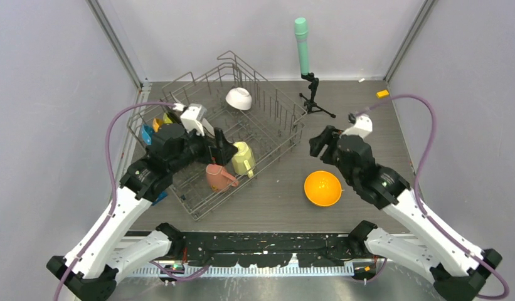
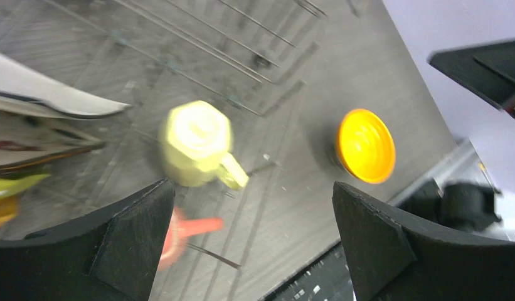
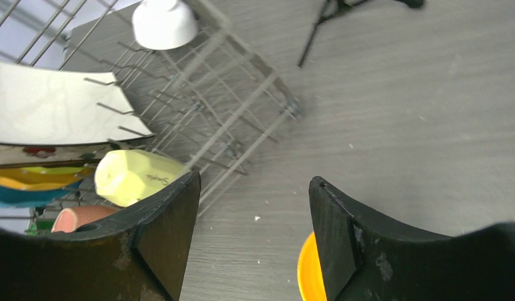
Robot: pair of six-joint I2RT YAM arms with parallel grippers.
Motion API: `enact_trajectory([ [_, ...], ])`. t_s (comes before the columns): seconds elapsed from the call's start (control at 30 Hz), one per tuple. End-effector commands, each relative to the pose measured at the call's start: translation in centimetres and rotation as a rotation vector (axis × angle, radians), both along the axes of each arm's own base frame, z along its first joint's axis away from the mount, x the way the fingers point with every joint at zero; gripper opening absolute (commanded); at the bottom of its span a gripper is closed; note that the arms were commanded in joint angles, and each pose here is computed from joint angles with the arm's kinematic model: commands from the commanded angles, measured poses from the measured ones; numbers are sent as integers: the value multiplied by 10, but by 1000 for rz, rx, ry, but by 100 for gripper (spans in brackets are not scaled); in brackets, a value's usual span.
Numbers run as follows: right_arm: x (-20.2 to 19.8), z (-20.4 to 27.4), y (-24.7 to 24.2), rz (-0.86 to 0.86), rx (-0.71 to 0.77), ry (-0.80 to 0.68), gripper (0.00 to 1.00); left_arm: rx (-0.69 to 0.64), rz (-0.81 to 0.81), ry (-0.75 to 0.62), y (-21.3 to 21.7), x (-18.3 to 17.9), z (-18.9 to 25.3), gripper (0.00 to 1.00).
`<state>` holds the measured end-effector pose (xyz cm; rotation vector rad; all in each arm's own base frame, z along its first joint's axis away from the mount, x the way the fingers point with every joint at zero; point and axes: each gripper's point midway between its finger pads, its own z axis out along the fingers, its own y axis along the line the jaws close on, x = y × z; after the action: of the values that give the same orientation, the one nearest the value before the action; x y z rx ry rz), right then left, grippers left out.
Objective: Load the mixed dishes into the dish rack
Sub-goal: Pick up the bowl from the center of the board.
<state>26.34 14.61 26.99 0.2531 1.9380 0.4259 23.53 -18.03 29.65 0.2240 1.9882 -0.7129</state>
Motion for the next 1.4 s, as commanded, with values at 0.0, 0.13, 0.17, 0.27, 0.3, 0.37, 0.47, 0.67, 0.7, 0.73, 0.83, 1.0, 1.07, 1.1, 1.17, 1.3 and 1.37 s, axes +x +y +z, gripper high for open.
enact_trajectory([
  [0.0, -17, -14, -37, -208, 144, 14, 69, -26, -129, -57, -36, -20, 15, 100],
  [0.13, -37, -31, -47, -220, 176, 70, 67, 39, -172, -65, -65, -43, 0, 100],
  [0.17, -43, -35, -50, -220, 178, 81, 67, 49, -175, -64, -72, -48, -4, 100],
  [0.27, -59, -56, -58, -220, 165, 144, 66, 78, -187, -51, -95, -62, -28, 100],
  [0.3, -63, -57, -61, -216, 171, 144, 66, 83, -196, -48, -103, -66, -36, 100],
  [0.37, -73, -66, -68, -216, 157, 163, 66, 84, -220, -61, -122, -75, -47, 100],
  [0.47, -85, -81, -76, -220, 130, 198, 65, 81, -256, -87, -149, -84, -52, 100],
  [0.67, -97, -98, -78, -213, 160, 237, 62, 132, -260, -39, -183, -85, -73, 100],
  [0.7, -98, -101, -77, -216, 174, 248, 62, 137, -252, -29, -186, -83, -76, 100],
  [0.73, -99, -105, -76, -216, 177, 258, 61, 142, -254, -23, -191, -83, -78, 100],
  [0.83, -101, -112, -72, -214, 198, 289, 59, 145, -259, -3, -203, -82, -86, 100],
  [1.0, -100, -125, -71, -228, 168, 320, 53, 166, -285, 26, -227, -82, -102, 100],
  [1.07, -98, -130, -71, -236, 150, 331, 52, 166, -287, 31, -236, -80, -107, 100],
  [1.1, -97, -132, -71, -240, 143, 334, 52, 167, -289, 34, -242, -79, -108, 100],
  [1.17, -96, -135, -71, -249, 125, 345, 52, 189, -299, 27, -248, -76, -113, 100],
  [1.3, -94, -144, -74, -271, 61, 381, 49, 232, -295, 57, -254, -66, -126, 100],
  [1.37, -93, -147, -76, -287, 38, 396, 49, 228, -290, 74, -256, -61, -130, 99],
])
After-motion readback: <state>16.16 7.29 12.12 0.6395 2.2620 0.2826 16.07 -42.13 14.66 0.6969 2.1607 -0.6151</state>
